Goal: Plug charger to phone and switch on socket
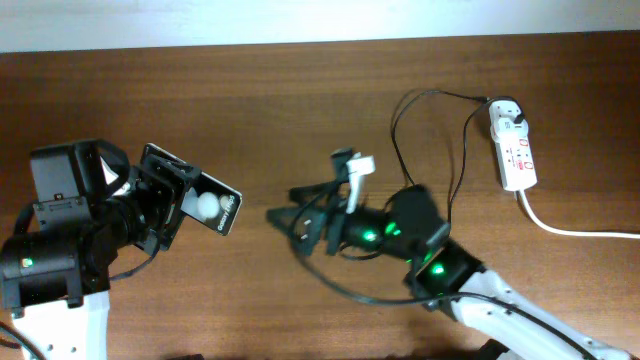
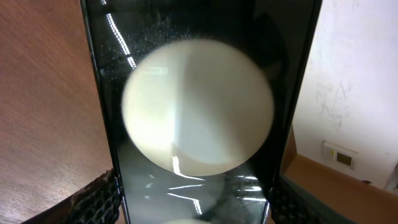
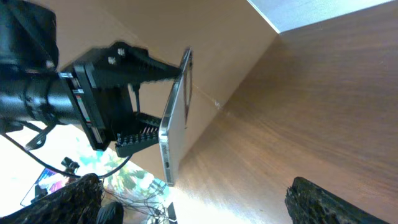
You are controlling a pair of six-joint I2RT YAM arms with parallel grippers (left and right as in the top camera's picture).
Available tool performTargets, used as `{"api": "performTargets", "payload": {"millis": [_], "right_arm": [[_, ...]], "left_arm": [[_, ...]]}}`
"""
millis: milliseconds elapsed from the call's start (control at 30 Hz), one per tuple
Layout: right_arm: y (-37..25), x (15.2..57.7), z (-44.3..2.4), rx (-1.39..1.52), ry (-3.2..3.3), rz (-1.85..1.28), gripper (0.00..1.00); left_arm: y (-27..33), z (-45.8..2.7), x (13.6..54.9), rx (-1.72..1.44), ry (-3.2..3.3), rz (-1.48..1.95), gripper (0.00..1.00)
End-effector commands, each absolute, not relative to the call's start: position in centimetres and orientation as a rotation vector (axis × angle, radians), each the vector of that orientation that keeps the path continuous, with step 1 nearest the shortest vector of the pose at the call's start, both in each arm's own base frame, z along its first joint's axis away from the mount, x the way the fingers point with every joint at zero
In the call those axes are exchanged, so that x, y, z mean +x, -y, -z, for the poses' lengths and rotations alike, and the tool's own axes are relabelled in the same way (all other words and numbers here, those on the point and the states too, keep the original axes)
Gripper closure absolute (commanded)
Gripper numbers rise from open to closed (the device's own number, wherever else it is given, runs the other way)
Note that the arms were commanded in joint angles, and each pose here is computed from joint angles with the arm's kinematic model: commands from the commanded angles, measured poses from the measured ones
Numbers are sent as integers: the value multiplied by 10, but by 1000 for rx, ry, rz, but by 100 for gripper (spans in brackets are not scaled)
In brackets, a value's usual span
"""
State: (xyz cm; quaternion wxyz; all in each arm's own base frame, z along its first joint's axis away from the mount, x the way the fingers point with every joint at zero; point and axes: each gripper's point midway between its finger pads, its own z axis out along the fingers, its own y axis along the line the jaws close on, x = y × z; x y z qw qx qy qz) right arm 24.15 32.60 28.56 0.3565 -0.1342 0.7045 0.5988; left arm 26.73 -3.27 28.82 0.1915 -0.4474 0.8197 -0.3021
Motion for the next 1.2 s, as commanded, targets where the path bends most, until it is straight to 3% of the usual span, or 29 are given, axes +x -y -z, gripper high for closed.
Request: {"api": "performTargets", "payload": {"millis": [0, 300, 400, 533, 667, 1167], "right_arm": [[-348, 238, -294, -316, -1751, -1512, 3], [-370, 230, -287, -253, -1737, -1473, 3], [-370, 230, -291, -251, -1722, -1483, 10], [-370, 230, -290, -246, -1725, -1490, 27], [-370, 230, -290, -245, -1727, -1488, 35], [-360, 248, -282, -70, -1772, -1448, 51]], "left_arm": [[36, -294, 269, -1258, -2283, 880, 32], [43, -292, 266, -1236, -2314, 886, 32], [58, -287, 267, -1195, -2372, 900, 32], [73, -277, 271, -1182, -2444, 908, 32], [88, -277, 278, -1140, -2462, 937, 32], [117, -277, 269, -1007, -2534, 937, 32]]}}
